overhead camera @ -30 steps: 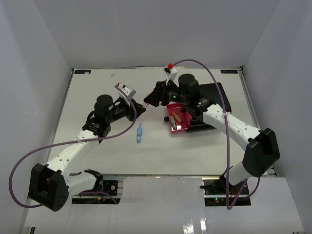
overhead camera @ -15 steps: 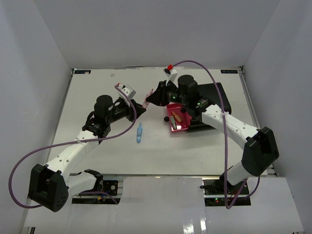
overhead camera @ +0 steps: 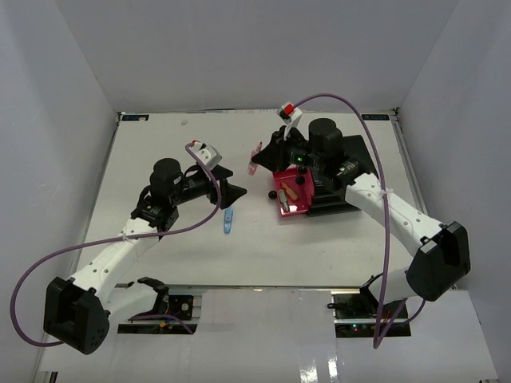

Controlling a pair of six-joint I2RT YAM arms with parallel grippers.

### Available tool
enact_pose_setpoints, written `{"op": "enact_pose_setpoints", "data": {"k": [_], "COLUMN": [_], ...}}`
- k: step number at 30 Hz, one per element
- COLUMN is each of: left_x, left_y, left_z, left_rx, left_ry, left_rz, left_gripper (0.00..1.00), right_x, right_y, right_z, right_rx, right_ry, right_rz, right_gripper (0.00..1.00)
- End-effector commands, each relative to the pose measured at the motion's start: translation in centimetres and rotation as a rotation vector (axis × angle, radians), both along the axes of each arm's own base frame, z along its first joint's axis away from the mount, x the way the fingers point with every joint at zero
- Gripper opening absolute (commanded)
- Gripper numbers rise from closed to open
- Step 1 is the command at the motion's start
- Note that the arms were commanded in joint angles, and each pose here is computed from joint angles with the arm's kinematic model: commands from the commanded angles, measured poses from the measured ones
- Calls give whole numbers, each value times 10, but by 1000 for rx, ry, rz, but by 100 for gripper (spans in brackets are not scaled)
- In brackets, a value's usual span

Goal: Sort the stationery into containers
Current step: Pick up the pen from the center of the board.

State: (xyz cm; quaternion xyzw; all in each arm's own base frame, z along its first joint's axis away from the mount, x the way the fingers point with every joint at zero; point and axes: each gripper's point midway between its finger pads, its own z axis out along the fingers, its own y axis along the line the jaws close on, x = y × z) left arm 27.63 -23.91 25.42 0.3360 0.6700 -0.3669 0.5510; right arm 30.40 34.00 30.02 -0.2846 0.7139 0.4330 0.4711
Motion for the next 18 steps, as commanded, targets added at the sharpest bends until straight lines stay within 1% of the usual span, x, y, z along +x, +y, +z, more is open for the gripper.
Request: {"op": "enact_pose_setpoints", "data": {"k": [1, 5, 9, 12, 13, 18], "left_x": [-15, -33, -34, -33, -31, -23], "left_y": [-6, -19, -29, -34, -35, -41], "left_z": [12, 25, 29, 33, 36, 35], "left_rx": [-10, -56, -71, -80, -85, -92], "left_ry": [-45, -38, -19, -19, -30, -13], "left_rz": [-92, -247, -332, -372, -375, -395], "left_gripper": [85, 84, 81, 77, 76, 71], "right_x": [-12, -24, -40, -49, -50, -59], "right_y": [-12, -17, -19, -19, -20, -21], "right_z": [28, 35, 44, 46, 47, 51], "right_rx": [-5, -27, -21, -15, -21, -13], "right_ry": [-138, -172, -215, -217, -246, -258], "right_rz": [102, 192, 285, 328, 340, 372], "right_gripper": [8, 8, 8, 8, 8, 8]}}
